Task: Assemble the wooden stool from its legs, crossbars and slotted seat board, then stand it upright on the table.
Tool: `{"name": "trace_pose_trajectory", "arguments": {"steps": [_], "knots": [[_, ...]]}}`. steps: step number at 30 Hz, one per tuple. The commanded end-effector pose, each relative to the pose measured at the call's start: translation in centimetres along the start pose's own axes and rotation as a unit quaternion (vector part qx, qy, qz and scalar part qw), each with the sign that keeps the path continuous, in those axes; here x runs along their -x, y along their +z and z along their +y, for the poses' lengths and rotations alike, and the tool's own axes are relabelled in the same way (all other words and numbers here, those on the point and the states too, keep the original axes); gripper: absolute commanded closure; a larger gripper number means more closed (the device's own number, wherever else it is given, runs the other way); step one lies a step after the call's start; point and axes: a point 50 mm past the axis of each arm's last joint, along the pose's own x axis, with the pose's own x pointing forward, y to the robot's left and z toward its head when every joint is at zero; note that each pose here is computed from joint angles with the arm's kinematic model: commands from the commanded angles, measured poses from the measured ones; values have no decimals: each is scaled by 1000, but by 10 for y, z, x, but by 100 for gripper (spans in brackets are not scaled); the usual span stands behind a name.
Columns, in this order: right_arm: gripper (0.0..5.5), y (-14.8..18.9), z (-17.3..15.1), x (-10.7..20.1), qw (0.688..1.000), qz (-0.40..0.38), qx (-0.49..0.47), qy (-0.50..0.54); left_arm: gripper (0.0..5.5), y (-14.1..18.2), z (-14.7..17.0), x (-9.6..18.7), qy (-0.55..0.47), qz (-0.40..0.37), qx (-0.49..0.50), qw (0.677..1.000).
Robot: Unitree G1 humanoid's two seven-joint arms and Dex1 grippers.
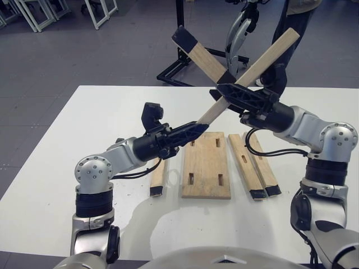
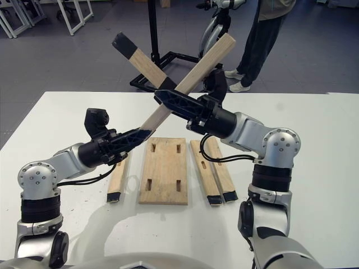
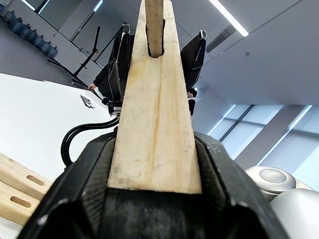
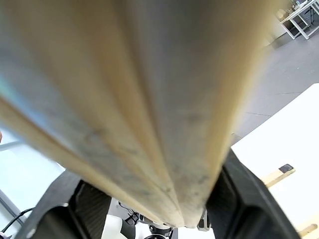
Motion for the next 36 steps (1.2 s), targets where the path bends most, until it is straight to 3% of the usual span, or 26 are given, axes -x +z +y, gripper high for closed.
{"name": "trace_pose_trajectory", "arguments": {"steps": [1, 3, 10, 13, 15, 17, 18, 20, 22, 24, 30, 36], "knots": [[320, -3, 10, -1, 999, 19, 2, 44, 346, 0, 10, 11, 59, -4, -12, 998], [322, -3, 10, 0, 999, 19, 2, 44, 346, 1, 10, 12, 60, -10, -12, 998], [335, 0, 5, 5, 1000, 3, 10, 22, 199, 10, -7, 21, 23, -26, -8, 999], [341, 2, 1, 15, 1000, 4, 22, -6, 161, 34, -14, 40, 60, -54, -52, 995], [341, 9, -2, 27, 999, -4, 37, -31, 161, 38, -13, 46, 128, -19, -96, 987], [341, 18, -2, 37, 997, -14, 56, -52, 161, 15, 6, 48, 258, 119, -158, 946], [341, 23, -1, 41, 996, -20, 65, -61, 161, -3, 16, 50, 305, 209, -197, 908], [341, 28, -1, 46, 994, -27, 76, -71, 161, -36, 27, 50, 323, 354, -263, 837], [341, 30, -1, 47, 993, -31, 81, -75, 161, -57, 32, 43, 301, 441, -327, 780], [341, 29, -3, 46, 993, -33, 83, -77, 161, -66, 36, 38, 284, 477, -378, 741], [341, 22, -6, 44, 993, -35, 79, -77, 161, -71, 46, 32, 283, 488, -417, 713], [341, 24, -27, 56, 981, -47, 102, -159, 161, -83, 37, 59, 213, 597, -413, 654]]}}
